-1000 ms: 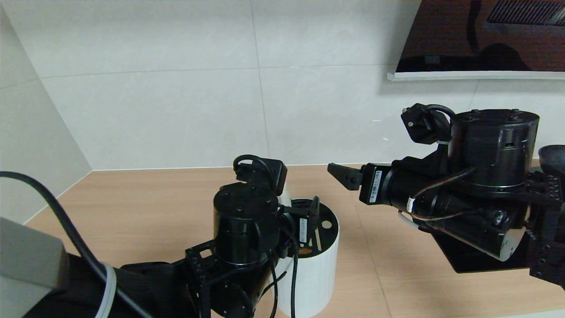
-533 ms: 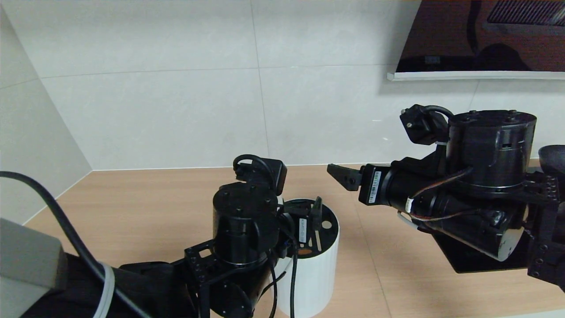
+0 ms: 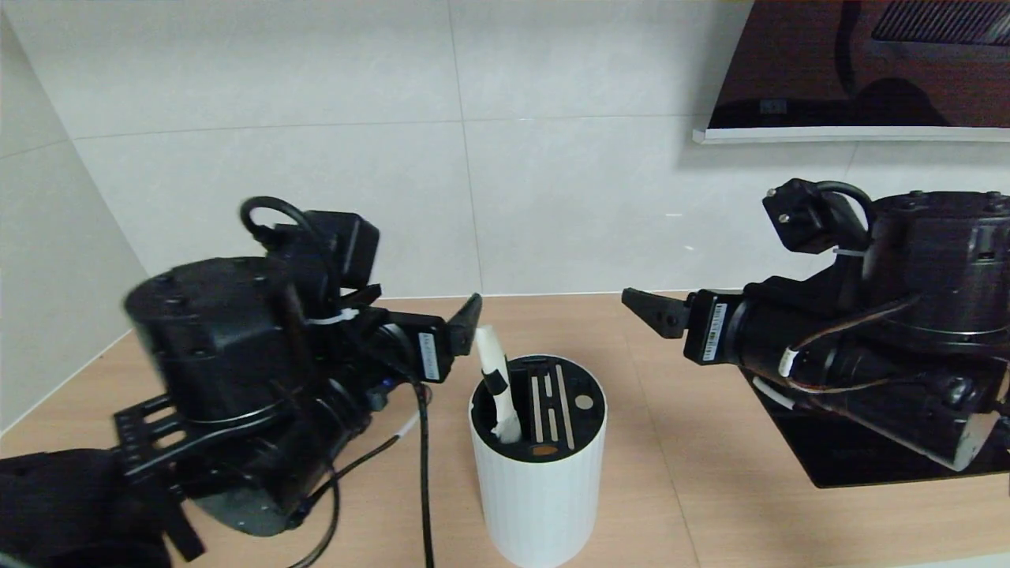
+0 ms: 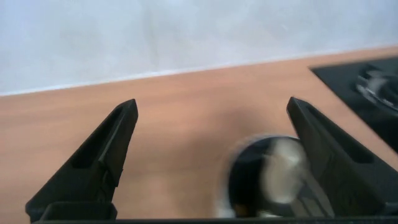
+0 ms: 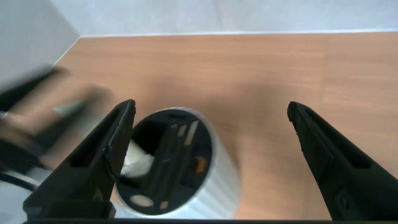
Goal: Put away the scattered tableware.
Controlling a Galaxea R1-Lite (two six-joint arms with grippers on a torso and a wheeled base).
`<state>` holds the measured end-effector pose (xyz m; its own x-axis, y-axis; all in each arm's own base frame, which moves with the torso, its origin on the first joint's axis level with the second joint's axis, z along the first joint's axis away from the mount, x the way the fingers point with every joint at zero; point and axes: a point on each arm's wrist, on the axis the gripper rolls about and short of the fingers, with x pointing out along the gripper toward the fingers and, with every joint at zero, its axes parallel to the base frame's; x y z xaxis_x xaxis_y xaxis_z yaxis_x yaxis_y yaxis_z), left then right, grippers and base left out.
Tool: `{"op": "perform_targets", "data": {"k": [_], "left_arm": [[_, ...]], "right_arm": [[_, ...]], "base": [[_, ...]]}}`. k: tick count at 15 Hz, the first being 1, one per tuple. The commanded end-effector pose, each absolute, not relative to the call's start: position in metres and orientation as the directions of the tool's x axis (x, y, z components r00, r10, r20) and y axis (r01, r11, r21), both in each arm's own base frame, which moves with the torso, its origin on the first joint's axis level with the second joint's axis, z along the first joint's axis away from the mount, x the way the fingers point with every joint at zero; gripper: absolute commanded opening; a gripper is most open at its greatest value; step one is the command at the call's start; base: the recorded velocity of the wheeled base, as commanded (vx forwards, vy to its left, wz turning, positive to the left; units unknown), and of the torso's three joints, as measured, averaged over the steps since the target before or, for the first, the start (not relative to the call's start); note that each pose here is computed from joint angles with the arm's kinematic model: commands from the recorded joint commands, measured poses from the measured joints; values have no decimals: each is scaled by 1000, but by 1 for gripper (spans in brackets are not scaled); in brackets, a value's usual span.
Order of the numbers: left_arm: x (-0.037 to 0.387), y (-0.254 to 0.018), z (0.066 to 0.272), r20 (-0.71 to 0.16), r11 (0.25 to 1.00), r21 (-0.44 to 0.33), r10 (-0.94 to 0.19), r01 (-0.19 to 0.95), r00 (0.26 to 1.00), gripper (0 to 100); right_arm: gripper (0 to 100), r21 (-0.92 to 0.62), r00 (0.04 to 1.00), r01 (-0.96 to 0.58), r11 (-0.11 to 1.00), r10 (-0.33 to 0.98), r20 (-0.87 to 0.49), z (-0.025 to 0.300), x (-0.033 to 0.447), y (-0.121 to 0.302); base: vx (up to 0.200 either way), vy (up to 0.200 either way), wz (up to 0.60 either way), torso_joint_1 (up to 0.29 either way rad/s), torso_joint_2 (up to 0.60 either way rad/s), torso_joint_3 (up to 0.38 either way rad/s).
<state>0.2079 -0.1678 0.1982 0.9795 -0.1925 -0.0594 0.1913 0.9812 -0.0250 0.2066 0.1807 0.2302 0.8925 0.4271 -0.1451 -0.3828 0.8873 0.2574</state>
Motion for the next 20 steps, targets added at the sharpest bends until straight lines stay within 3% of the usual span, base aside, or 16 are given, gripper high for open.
{"op": "perform_targets", "data": {"k": [1,2,5,7,10,12,17,20], "left_arm": [[163,-102,231,59,976,-48,-208,210,976,100],[160,-99,232,64,975,-49,-212,215,975,100],[118,-59,237,102,983,-60,-168,175,980,100],[97,-42,230,95,990,-54,-128,133,987,100],[46,-12,202,46,997,1,-79,79,996,100],[14,2,189,95,998,-11,-58,59,994,100],[-36,14,164,187,997,31,68,-76,980,100],[-43,13,162,223,987,41,143,-156,964,100]], "right_arm": [[100,248,922,-361,899,385,-53,250,174,134],[100,247,925,-355,902,378,-51,250,171,130],[100,221,973,-225,949,230,6,235,125,64],[100,241,983,-182,953,168,78,233,96,40],[100,240,986,-37,970,-4,167,226,49,8],[100,229,977,6,973,-54,206,219,16,-3],[100,85,947,121,989,-141,289,180,-49,-13],[100,78,933,199,977,-214,291,175,-48,-12]], "base": [[0,0,0,0,0,0],[0,0,0,0,0,0],[0,0,0,0,0,0],[0,0,0,0,0,0],[0,0,0,0,0,0],[0,0,0,0,0,0],[0,0,0,0,0,0],[0,0,0,0,0,0]]}}
